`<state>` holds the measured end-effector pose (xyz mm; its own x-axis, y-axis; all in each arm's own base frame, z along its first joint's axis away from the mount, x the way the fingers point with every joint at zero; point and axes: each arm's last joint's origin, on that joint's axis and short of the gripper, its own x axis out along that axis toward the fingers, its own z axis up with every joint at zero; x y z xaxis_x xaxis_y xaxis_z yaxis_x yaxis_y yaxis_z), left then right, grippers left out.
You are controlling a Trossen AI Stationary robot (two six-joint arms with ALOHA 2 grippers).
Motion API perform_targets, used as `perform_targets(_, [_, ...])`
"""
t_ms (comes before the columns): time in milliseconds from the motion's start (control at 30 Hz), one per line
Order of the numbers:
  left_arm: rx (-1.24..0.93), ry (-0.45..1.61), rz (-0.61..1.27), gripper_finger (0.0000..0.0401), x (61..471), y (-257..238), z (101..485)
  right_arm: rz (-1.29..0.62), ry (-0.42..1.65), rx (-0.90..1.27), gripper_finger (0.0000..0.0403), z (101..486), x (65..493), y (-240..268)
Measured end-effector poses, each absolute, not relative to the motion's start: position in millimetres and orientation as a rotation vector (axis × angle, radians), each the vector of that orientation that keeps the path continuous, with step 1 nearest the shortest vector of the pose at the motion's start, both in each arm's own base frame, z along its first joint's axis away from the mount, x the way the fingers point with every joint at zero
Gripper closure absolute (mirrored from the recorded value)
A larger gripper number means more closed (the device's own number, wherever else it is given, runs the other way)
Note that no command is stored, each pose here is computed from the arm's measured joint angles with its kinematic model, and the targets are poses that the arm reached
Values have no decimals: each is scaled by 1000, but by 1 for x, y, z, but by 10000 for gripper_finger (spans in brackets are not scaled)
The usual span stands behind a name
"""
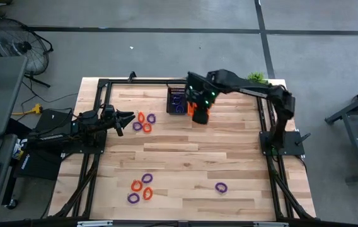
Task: Sort spring keychains
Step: Put the purple spring keychain in the black bin
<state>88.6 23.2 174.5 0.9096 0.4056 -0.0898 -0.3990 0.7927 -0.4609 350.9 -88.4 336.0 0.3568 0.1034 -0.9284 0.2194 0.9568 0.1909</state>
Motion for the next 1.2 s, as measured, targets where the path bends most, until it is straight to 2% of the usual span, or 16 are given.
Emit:
perform_targets(267, [-492,-14,433,275,89,23,175,11,1309,283,284,363,323,4])
perform_targets(633, [-492,-15,433,275,89,23,175,-10,1428,307,284,365,287,120])
perform_targets(800, [-492,-15,433,275,89,23,175,-114,1476,369,284,347,271,156])
perform_targets(967, [-492,-14,433,275,89,23,174,-135,1482,385,284,317,262,183])
perform_targets(1200, [-492,-14,433,275,89,23,174,-201,1513,513,284,261,259,194])
